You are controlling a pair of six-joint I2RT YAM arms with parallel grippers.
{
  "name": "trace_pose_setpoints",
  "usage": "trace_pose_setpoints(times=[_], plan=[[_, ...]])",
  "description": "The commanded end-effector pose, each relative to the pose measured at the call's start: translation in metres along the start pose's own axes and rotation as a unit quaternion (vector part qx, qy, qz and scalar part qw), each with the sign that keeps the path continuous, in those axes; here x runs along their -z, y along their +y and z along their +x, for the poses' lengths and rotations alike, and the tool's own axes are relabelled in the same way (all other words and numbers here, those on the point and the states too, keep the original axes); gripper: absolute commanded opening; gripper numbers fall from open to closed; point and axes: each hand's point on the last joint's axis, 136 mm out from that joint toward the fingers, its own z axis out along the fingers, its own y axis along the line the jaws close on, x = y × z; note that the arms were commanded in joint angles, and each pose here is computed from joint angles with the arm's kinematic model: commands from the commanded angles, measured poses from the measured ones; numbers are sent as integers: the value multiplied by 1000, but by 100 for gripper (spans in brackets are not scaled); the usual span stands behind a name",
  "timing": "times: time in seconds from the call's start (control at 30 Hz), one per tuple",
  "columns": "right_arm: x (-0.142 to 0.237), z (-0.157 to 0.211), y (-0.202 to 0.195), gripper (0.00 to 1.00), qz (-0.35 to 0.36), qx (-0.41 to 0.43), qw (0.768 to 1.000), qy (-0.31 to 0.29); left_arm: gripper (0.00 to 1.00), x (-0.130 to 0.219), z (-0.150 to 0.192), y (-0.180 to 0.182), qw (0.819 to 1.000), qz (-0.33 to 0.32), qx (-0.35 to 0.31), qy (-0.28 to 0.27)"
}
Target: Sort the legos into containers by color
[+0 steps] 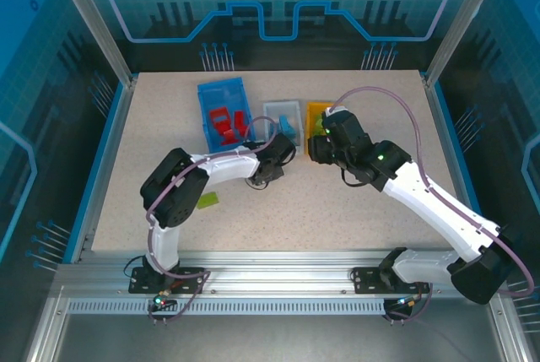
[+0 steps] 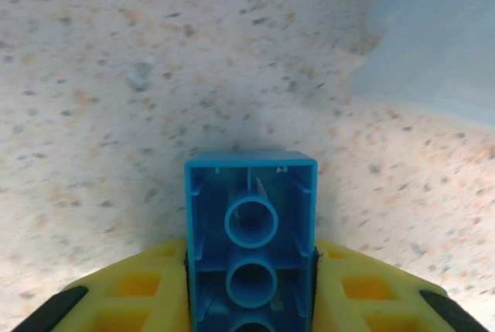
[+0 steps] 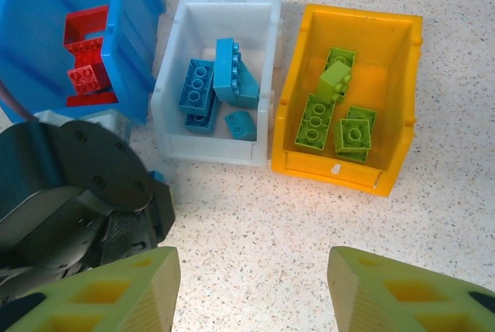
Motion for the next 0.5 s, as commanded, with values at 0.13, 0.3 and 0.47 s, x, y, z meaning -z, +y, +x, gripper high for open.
trace_pose_setpoints(times=[0.13,0.3,0.47], plan=[[6,6,-10,54,12,-16,1000,-9,27,78,-23,-16,996,62,-52,-38],[10,4,-15,54,13,-22,1000,-13,25,80,-46,-56,989,128,-67,19],[16,2,-20,54,16,-25,999,-18,25,61,-58,-94,976,184,-56,103]])
